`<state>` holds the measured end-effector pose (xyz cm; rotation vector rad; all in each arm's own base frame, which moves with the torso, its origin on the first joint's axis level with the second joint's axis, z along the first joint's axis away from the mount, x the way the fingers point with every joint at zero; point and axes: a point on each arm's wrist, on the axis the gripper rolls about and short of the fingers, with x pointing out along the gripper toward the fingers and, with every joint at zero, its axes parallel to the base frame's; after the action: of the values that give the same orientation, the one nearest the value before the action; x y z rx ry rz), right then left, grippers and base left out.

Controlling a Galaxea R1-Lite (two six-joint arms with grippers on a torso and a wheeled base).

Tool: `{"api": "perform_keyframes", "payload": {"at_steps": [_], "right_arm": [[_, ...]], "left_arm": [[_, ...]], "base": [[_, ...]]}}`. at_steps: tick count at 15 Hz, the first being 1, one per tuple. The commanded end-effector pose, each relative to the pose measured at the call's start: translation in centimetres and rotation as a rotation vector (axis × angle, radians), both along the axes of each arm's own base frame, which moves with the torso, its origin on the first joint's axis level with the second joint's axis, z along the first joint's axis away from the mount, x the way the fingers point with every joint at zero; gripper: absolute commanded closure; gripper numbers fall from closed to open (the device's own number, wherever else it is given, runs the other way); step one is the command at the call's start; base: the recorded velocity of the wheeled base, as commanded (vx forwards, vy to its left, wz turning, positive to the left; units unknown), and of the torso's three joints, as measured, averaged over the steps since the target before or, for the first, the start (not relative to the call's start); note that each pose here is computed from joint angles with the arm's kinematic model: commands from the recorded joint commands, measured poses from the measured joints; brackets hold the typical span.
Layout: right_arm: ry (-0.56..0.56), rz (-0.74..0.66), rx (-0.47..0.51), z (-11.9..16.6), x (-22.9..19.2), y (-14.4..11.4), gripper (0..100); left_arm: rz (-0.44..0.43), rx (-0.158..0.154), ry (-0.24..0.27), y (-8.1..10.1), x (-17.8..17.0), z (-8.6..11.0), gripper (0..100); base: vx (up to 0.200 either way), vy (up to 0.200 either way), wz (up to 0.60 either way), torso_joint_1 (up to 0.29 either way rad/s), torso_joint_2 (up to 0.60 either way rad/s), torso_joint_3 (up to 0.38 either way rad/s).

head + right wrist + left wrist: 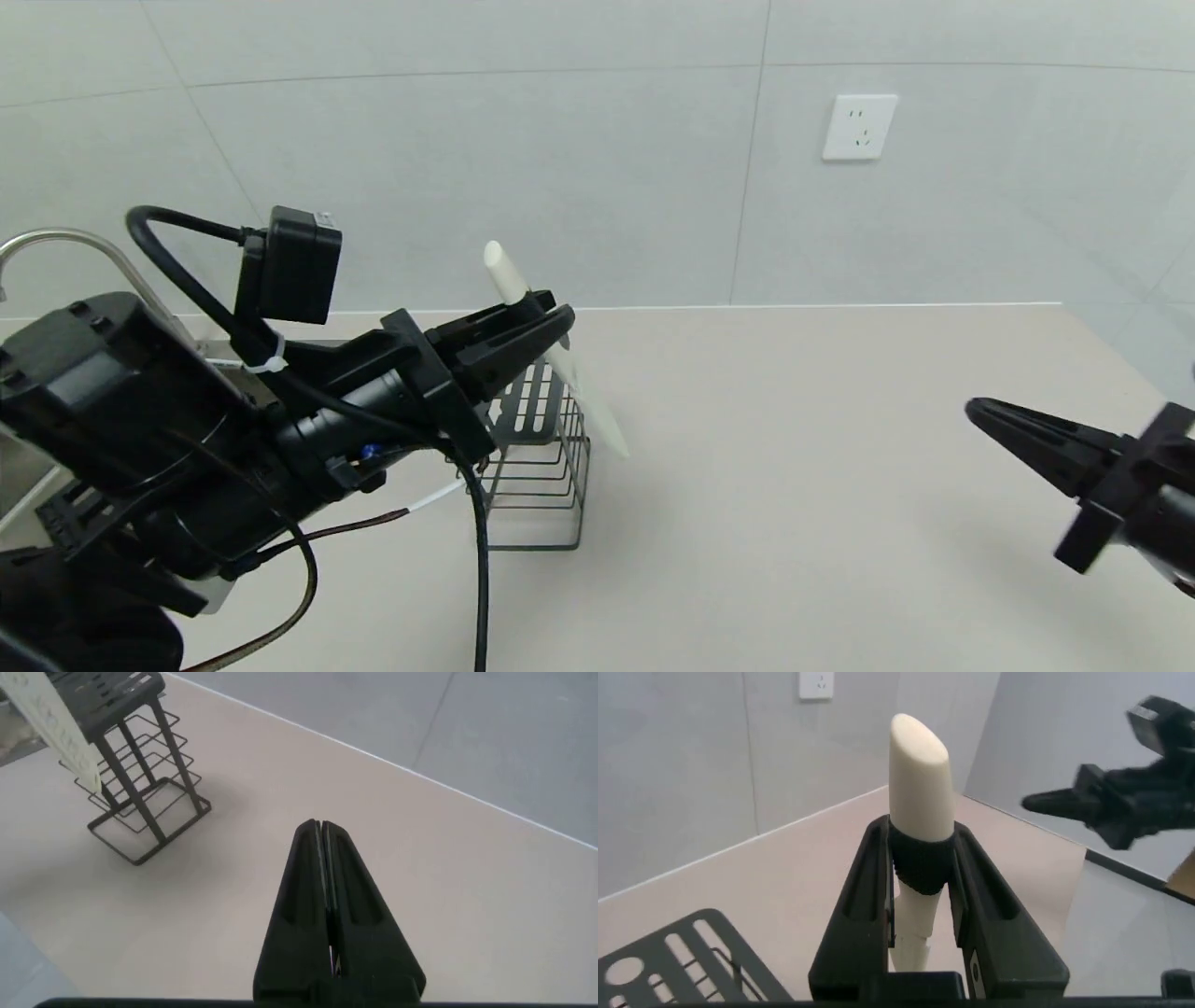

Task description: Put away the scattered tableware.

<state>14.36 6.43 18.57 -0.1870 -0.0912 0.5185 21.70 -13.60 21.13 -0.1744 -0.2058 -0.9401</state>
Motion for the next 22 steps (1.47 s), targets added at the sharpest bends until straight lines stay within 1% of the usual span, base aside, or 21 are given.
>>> {"api": "perform_keyframes", "payload": {"at_steps": [1, 2, 3, 5, 7, 9, 10, 12, 13, 14, 15, 16, 17, 18, 19, 20, 21, 22], "right_arm": [[-0.156, -0.076, -0.024, -0.9, -5.9, -3.7, 100], [-0.204, -0.104, -0.037, -1.2, -7.4, -4.4, 100], [-0.228, -0.12, -0.047, -1.7, -8.6, -4.8, 100], [-0.238, -0.154, -0.054, -3.2, -11.3, -5.4, 100], [-0.232, -0.154, -0.057, -4.5, -13.3, -5.7, 100], [-0.25, -0.158, -0.055, -5.9, -15.1, -6.0, 100], [-0.256, -0.16, -0.053, -7.1, -16.1, -6.2, 100], [-0.218, -0.178, -0.052, -7.6, -16.2, -6.2, 100], [-0.142, -0.231, -0.051, -8.3, -16.0, -6.3, 100], [-0.063, -0.31, -0.047, -9.0, -15.9, -6.5, 100], [0.026, -0.388, -0.016, -9.7, -15.8, -6.6, 100], [0.109, -0.437, 0.059, -10.3, -15.8, -6.7, 100], [0.129, -0.453, 0.124, -10.3, -15.8, -6.7, 100], [0.133, -0.473, 0.14, -10.3, -15.8, -6.7, 100], [0.106, -0.522, 0.14, -10.3, -16.0, -6.6, 100], [0.041, -0.558, 0.122, -10.6, -16.6, -6.5, 100], [0.043, -0.516, 0.09, -10.8, -16.6, -6.4, 100], [0.041, -0.509, 0.087, -10.8, -16.6, -6.4, 100]], "left_arm": [[0.002, -0.016, -0.025, 0.7, -1.3, 1.1, 100], [0.012, -0.017, -0.021, 1.2, -2.0, 1.3, 100], [0.017, -0.014, -0.015, 1.5, -2.6, 1.3, 100], [0.023, -0.024, -0.032, 2.6, -4.2, 2.1, 100], [0.034, -0.023, -0.028, 3.4, -5.4, 2.8, 100], [0.077, -0.004, -0.001, 4.7, -6.0, 3.0, 100], [0.103, 0.013, -0.002, 5.1, -6.0, 3.1, 100], [0.12, 0.043, -0.039, 4.9, -5.5, 3.4, 100], [0.13, 0.07, -0.069, 4.6, -4.9, 3.5, 100], [0.138, 0.089, -0.093, 4.3, -4.4, 3.6, 100], [0.141, 0.102, -0.117, 4.2, -4.1, 3.9, 100], [0.147, 0.119, -0.148, 3.9, -3.6, 4.1, 100], [0.159, 0.132, -0.19, 3.6, -2.8, 4.7, 100], [0.179, 0.134, -0.224, 3.4, -1.7, 5.1, 100], [0.191, 0.127, -0.245, 3.3, -0.9, 5.2, 100], [0.192, 0.131, -0.237, 3.1, -0.4, 4.8, 100], [0.188, 0.139, -0.224, 2.9, 0.1, 4.4, 100], [0.189, 0.142, -0.219, 2.8, 0.3, 4.2, 100]], "base": [[0.0, 0.0, 0.0, 0.0, 0.0, 0.0], [0.0, 0.0, 0.0, 0.0, 0.0, 0.0], [0.0, 0.0, 0.0, 0.0, 0.0, 0.0], [0.0, 0.0, 0.0, 0.0, 0.0, 0.0], [0.0, 0.0, 0.0, 0.0, 0.0, 0.0], [0.0, 0.0, 0.0, 0.0, 0.0, 0.0], [0.0, 0.0, 0.0, 0.0, 0.0, 0.0], [0.0, 0.0, 0.0, 0.0, 0.0, 0.0], [0.0, 0.0, 0.0, 0.0, 0.0, 0.0], [0.0, 0.0, 0.0, 0.0, 0.0, 0.0], [0.0, 0.0, 0.0, 0.0, 0.0, 0.0], [0.0, 0.0, 0.0, 0.0, 0.0, 0.0], [0.0, 0.0, 0.0, 0.0, 0.0, 0.0], [0.0, 0.0, 0.0, 0.0, 0.0, 0.0], [0.0, 0.0, 0.0, 0.0, 0.0, 0.0], [0.0, 0.0, 0.0, 0.0, 0.0, 0.0], [0.0, 0.0, 0.0, 0.0, 0.0, 0.0], [0.0, 0.0, 0.0, 0.0, 0.0, 0.0]]}}
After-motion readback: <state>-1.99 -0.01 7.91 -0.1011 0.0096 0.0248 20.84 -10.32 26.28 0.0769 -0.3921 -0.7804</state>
